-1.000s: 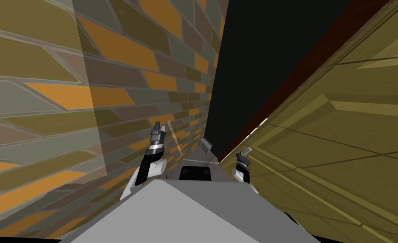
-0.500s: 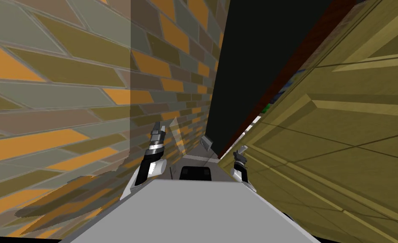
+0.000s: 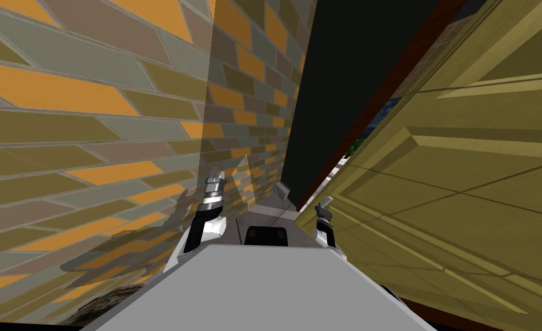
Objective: Pull the door open
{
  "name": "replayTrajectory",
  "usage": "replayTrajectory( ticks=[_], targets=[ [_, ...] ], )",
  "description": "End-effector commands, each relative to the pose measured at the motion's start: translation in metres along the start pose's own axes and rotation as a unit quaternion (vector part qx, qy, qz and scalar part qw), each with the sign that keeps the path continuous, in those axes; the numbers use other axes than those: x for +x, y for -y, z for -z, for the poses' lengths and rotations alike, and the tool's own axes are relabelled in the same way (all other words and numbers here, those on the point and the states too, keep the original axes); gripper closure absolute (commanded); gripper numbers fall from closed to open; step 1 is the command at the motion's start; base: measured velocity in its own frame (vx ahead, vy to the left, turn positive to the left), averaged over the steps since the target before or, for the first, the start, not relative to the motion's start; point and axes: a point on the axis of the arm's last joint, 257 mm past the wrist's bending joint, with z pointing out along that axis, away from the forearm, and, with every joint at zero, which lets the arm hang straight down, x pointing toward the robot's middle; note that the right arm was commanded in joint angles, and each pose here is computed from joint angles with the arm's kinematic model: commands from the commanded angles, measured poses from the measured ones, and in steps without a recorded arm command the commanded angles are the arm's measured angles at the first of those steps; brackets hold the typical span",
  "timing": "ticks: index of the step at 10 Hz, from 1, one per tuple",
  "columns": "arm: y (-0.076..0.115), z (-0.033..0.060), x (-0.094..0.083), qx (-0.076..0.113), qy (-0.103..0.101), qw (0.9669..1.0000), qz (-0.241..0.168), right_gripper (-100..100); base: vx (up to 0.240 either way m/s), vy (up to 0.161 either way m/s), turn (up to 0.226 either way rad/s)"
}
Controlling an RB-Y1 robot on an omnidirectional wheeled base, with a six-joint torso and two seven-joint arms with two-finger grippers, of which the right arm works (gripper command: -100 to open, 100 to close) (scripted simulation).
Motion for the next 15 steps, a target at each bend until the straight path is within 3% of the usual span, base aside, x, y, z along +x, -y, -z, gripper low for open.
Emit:
replayTrajectory(
  ticks=[1,3,4,9,12,13,14,15],
  targets=[
    [0.008,0.001,0.001,0.015,0.001,0.9999,0.002,100,-0.204,0.058,0.04],
    [0.019,0.002,0.001,0.031,0.0,0.9995,0.001,100,-0.242,0.027,0.054],
    [0.016,0.0011,0.002,0.027,-0.001,0.9996,0.001,100,-0.109,0.007,0.032],
    [0.047,0.0084,0.001,0.079,0.0,0.9968,0.001,100,-0.227,0.004,0.07],
    [0.06,0.0119,0.001,0.101,0.0,0.9948,0.001,100,-0.24,0.031,0.039],
    [0.057,0.0117,0.001,0.096,0.0,0.9953,0.002,100,-0.108,0.004,0.016],
    [0.063,0.0181,-0.001,0.115,0.002,0.9933,0.003,100,-0.16,0.002,0.053],
    [0.065,0.0192,-0.001,0.12,0.001,0.9928,0.003,100,-0.207,-0.021,0.045]
  ],
)
